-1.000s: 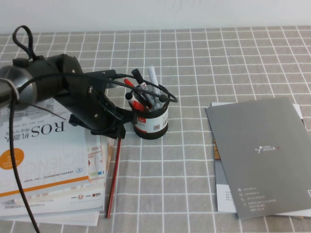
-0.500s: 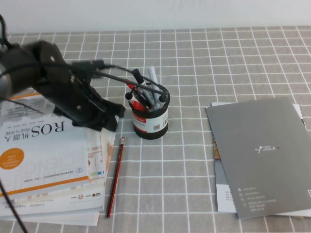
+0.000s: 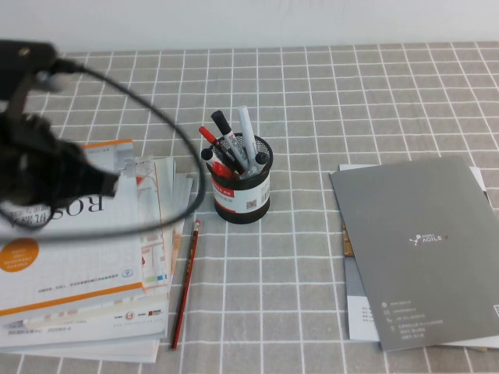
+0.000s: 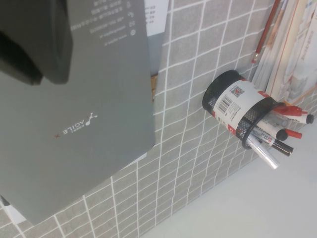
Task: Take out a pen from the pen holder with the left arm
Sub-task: 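Take a marker out of the pen holder and lay it on the table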
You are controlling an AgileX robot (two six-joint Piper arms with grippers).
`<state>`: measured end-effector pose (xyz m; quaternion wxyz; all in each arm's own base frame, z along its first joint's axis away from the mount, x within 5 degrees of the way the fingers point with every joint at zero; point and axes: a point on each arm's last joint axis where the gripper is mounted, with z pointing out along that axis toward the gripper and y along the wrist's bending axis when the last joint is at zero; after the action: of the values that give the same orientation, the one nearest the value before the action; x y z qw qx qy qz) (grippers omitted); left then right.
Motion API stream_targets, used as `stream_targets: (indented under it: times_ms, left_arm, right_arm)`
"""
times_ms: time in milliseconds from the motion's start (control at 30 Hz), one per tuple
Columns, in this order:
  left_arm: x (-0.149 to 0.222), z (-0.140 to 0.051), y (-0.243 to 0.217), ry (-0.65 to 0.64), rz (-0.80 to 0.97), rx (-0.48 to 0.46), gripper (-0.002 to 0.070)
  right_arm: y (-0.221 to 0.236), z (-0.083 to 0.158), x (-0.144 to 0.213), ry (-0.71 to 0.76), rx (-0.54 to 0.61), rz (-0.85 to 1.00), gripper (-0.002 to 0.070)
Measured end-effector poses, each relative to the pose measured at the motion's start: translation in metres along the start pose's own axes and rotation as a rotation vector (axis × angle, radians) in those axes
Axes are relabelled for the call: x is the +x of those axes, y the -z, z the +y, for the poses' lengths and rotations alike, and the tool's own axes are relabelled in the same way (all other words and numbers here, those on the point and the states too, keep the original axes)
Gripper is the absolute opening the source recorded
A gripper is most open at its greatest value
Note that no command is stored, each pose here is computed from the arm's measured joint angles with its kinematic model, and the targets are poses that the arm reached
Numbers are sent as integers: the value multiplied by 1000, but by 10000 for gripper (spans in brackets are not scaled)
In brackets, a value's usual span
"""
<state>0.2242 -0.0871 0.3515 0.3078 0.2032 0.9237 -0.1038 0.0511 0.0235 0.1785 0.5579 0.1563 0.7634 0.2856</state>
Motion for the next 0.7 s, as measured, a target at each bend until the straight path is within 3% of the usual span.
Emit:
stream_targets:
  times_ms: [200, 400, 567, 700]
  left_arm:
    - [47, -8, 30, 5, -25, 10, 0]
    - [97, -20, 61, 0, 82, 67, 0]
    - [113, -27, 81, -12, 56, 92, 0]
    - [118, -24, 88, -78, 33, 51, 0]
  right_arm:
    - [0, 0, 0, 0, 0, 0, -13]
    - [0, 0, 0, 0, 0, 0, -13]
    - [0, 0, 0, 0, 0, 0, -13]
    - [0, 0, 0, 0, 0, 0, -13]
